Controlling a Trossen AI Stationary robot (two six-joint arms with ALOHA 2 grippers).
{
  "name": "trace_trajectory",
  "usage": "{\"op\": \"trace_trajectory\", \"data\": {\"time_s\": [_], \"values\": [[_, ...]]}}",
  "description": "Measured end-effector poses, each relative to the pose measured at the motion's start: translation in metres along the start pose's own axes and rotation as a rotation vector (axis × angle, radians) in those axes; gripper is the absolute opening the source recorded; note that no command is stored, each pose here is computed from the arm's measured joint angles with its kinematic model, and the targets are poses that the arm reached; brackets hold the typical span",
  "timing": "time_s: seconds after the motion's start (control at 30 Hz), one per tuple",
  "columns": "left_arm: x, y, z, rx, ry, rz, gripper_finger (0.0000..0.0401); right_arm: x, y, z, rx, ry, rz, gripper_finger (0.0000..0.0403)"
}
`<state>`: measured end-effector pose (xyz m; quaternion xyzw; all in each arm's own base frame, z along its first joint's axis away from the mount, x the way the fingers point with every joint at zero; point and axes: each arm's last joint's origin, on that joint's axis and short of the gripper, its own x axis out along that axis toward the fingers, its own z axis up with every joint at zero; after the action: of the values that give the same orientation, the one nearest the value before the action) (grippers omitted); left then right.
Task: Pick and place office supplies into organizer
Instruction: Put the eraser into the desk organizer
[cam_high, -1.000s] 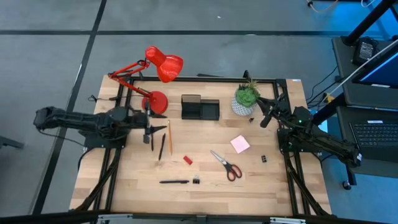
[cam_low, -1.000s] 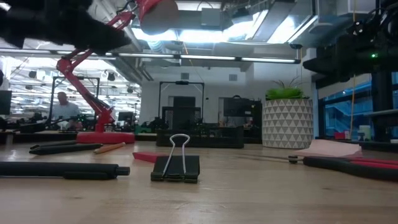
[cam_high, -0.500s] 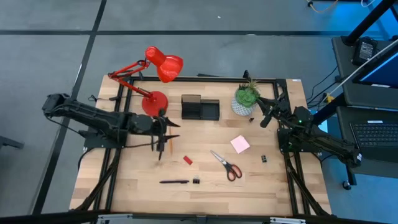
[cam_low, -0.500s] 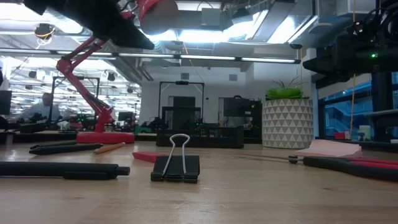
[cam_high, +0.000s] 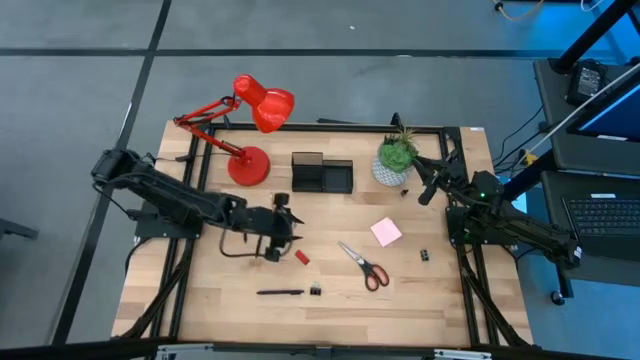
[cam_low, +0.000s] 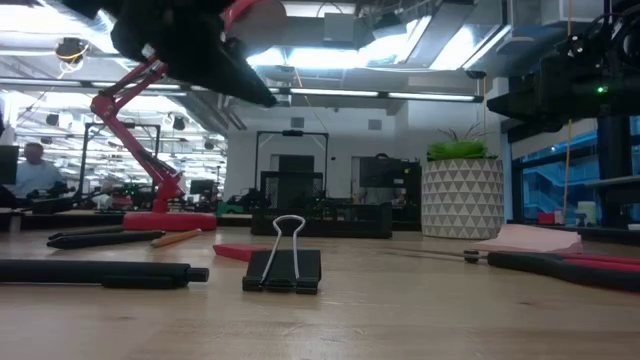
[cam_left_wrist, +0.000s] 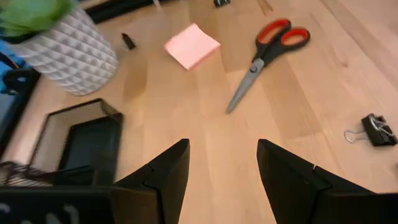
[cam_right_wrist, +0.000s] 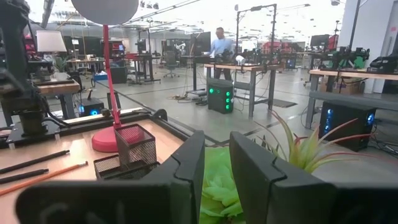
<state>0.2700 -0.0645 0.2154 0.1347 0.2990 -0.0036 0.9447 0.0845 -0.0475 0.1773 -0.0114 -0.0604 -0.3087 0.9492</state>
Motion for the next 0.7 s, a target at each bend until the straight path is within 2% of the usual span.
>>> {"op": "trace_trajectory", "data": {"time_s": [0.27, 0.43, 0.7], "values": [[0.032, -0.031, -0.004, 0.117, 0.080, -0.125, 0.0182, 0.000, 0.000, 0.000, 0.002, 0.001, 0.000, 0.0080], [0.044, -0.039, -0.012, 0.051, 0.125, -0.211, 0.0182, 0.000, 0.000, -0.001, 0.003, 0.007, 0.000, 0.0080], [0.058, -0.032, -0.023, 0.020, 0.183, -0.245, 0.0182, 0.000, 0.000, -0.002, 0.001, 0.019, 0.000, 0.0080]]}}
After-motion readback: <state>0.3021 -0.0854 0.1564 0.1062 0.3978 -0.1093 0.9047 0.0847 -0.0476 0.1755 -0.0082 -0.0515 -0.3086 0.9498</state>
